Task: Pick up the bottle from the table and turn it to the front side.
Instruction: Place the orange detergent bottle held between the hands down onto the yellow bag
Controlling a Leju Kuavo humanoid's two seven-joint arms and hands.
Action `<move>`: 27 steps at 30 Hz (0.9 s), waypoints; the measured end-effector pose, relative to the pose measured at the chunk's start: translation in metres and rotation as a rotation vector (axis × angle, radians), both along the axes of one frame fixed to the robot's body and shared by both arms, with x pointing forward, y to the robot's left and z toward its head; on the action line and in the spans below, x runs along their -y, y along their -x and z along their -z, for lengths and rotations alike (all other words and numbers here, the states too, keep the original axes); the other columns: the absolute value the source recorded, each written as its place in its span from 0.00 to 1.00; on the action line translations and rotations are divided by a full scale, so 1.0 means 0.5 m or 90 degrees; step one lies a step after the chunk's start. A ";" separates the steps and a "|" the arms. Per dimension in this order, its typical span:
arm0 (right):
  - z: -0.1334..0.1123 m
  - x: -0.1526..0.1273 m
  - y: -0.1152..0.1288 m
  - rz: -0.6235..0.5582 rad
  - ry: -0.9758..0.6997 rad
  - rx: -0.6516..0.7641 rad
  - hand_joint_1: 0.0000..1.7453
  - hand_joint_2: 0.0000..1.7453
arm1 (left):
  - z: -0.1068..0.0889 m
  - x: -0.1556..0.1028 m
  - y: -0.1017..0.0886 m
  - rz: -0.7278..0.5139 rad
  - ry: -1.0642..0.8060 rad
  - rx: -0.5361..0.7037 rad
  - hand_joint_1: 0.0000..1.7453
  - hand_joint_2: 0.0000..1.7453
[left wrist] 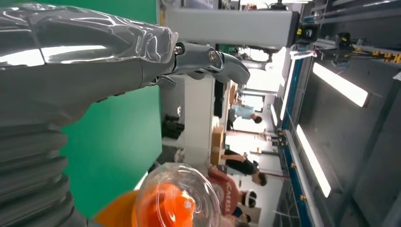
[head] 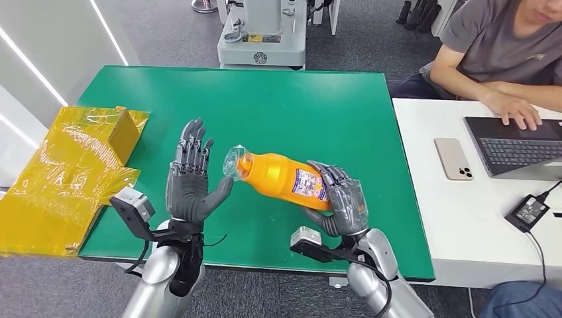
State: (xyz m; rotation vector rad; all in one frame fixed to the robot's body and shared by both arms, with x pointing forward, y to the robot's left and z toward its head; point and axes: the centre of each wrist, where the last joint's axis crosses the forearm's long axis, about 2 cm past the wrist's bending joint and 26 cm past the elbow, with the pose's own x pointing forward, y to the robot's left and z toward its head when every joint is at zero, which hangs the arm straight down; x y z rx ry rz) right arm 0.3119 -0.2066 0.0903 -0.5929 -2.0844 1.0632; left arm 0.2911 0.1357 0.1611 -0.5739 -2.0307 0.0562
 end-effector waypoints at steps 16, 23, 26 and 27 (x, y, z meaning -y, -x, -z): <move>-0.001 -0.046 -0.017 -0.051 0.006 -0.052 1.00 1.00 | -0.003 0.019 -0.002 0.096 -0.003 0.000 0.00 1.00; 0.000 -0.054 -0.016 -0.055 0.006 -0.066 1.00 1.00 | -0.003 0.020 -0.009 0.106 -0.009 0.001 0.00 1.00; -0.003 -0.062 -0.016 -0.058 0.002 -0.075 1.00 1.00 | -0.002 0.021 -0.011 0.107 -0.010 -0.001 0.00 1.00; -0.004 -0.066 -0.017 -0.061 0.001 -0.078 1.00 1.00 | -0.002 0.021 -0.012 0.107 -0.011 -0.001 0.00 1.00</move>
